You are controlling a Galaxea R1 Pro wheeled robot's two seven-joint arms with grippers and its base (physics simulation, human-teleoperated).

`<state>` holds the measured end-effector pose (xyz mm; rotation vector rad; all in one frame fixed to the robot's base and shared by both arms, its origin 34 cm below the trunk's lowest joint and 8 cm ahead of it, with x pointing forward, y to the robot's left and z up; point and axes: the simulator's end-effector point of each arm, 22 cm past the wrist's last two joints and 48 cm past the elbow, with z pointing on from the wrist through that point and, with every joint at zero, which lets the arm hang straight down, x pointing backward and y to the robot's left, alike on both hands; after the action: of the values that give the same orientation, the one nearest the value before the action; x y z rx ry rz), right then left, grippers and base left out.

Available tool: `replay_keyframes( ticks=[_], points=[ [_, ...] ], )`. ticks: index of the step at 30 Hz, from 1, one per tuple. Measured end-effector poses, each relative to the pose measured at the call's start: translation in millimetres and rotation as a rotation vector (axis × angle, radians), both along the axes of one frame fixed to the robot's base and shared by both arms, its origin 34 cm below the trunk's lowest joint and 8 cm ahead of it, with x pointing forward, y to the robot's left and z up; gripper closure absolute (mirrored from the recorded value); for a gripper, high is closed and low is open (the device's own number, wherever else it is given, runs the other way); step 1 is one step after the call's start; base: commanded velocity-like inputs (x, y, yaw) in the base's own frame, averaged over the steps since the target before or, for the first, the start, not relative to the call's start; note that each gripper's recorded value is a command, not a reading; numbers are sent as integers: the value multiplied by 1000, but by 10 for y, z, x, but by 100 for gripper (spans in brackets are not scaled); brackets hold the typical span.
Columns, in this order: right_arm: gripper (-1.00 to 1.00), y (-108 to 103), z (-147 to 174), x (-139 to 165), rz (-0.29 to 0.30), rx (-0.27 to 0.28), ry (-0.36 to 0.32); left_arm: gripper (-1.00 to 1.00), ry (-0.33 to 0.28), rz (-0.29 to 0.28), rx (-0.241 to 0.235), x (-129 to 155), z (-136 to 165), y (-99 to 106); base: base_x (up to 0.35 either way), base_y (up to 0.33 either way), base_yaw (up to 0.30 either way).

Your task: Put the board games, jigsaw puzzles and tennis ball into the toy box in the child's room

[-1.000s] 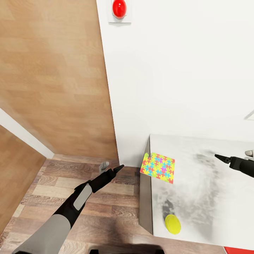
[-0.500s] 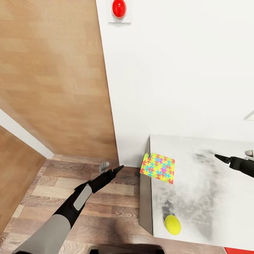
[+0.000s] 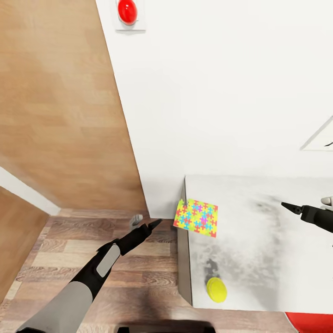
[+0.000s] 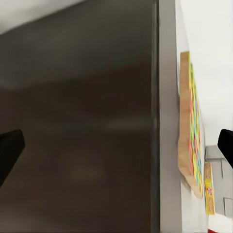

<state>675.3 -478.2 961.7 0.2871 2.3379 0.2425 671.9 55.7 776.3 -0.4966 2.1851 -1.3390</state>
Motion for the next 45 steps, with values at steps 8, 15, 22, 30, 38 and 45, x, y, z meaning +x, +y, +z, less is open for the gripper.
replay_keyframes(
  ticks=[8, 15, 22, 30, 38, 45],
  points=[
    [-100, 5, -28, -27, 1, 1, 7, -100, -1, 1, -3, 12, 11, -7, 0, 0, -39],
    [-100, 7, -38, -38, 1, 1, 9, -100, -12, -2, -9, 74, 65, -47, 0, 0, -9],
    [-100, 8, -43, -42, 2, 1, 10, -100, -22, -10, -24, 143, 145, -153, 0, 0, -3],
    [-100, 46, -89, -71, 3, 9, 17, -100, -46, -15, -31, 296, 266, -206, 0, 0, -1],
    [-100, 68, -117, -89, 4, 14, 22, -100, -52, -14, -35, 345, 306, -217, 0, 0, 0],
    [-100, 83, -134, -102, 5, 18, 26, -100, -54, -12, -37, 368, 322, -218, 0, 0, 0]
  ],
)
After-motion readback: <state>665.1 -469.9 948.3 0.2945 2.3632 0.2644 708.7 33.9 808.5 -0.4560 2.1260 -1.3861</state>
